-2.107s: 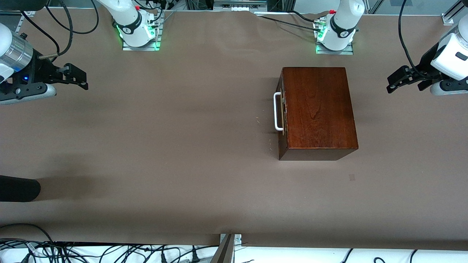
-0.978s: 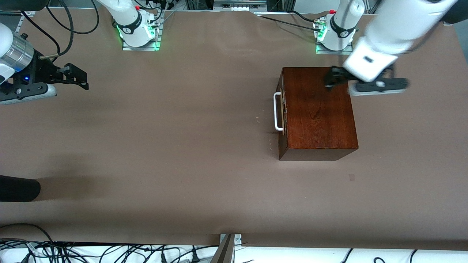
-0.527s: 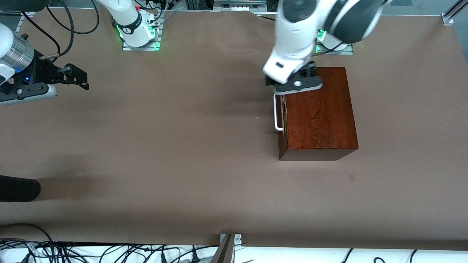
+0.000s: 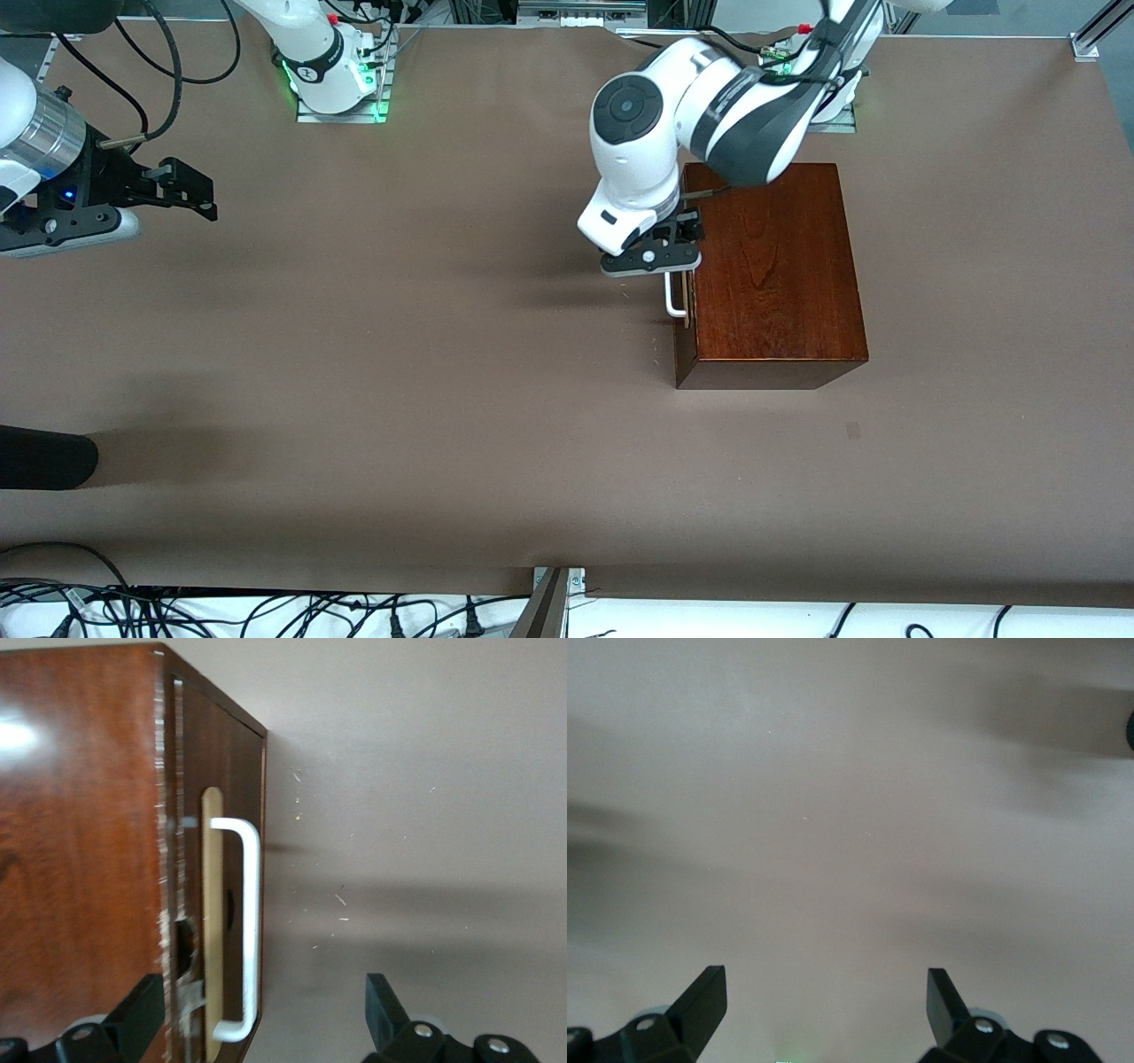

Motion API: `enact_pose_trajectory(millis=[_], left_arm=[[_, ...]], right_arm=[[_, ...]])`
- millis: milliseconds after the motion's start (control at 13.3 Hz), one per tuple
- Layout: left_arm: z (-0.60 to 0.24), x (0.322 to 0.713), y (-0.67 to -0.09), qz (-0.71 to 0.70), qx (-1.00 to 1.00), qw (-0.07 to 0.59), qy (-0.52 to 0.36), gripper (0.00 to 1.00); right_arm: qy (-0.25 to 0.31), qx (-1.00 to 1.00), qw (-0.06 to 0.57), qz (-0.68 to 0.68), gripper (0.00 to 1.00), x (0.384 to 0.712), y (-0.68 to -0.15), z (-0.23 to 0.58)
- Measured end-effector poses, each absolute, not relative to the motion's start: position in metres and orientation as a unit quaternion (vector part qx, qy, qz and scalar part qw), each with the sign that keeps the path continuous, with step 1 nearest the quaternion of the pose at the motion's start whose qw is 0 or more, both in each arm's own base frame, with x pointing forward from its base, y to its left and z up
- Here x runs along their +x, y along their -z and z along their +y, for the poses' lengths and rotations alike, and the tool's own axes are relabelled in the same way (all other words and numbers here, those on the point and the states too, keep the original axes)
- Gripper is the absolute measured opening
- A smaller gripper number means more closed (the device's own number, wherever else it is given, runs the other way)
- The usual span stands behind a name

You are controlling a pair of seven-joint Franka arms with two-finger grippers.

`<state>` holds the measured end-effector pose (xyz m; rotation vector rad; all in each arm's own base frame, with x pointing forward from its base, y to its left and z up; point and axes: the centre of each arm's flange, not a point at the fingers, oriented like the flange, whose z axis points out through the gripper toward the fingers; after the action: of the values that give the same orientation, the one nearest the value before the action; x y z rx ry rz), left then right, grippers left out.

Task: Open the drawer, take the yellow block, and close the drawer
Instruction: 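Move the left gripper over the box to the white drawer handle, then grasp the white drawer handle with the left gripper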

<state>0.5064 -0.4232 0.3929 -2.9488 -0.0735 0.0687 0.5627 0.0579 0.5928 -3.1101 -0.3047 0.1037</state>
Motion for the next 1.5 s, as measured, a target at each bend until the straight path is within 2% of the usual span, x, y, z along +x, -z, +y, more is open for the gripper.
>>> enact_pose_trajectory(millis=[527, 828, 1505], left_arm=[[-0.445, 0.496, -0.333, 0.018, -0.992, 0.119, -0.024, 1.0], [-0.43, 0.506, -0.317, 0.038, -0.991, 0.126, -0.023, 1.0], [-0.426, 0.501, -0.296, 0.041, -0.989, 0.138, -0.037, 1.0]], right_arm=[[-0.034, -0.995, 0.007, -0.098, 1.0, 0.563, -0.591, 0.058], [-0.034, -0.995, 0.007, -0.098, 1.0, 0.563, -0.591, 0.058], [-0.034, -0.995, 0.007, -0.098, 1.0, 0.563, -0.591, 0.058]])
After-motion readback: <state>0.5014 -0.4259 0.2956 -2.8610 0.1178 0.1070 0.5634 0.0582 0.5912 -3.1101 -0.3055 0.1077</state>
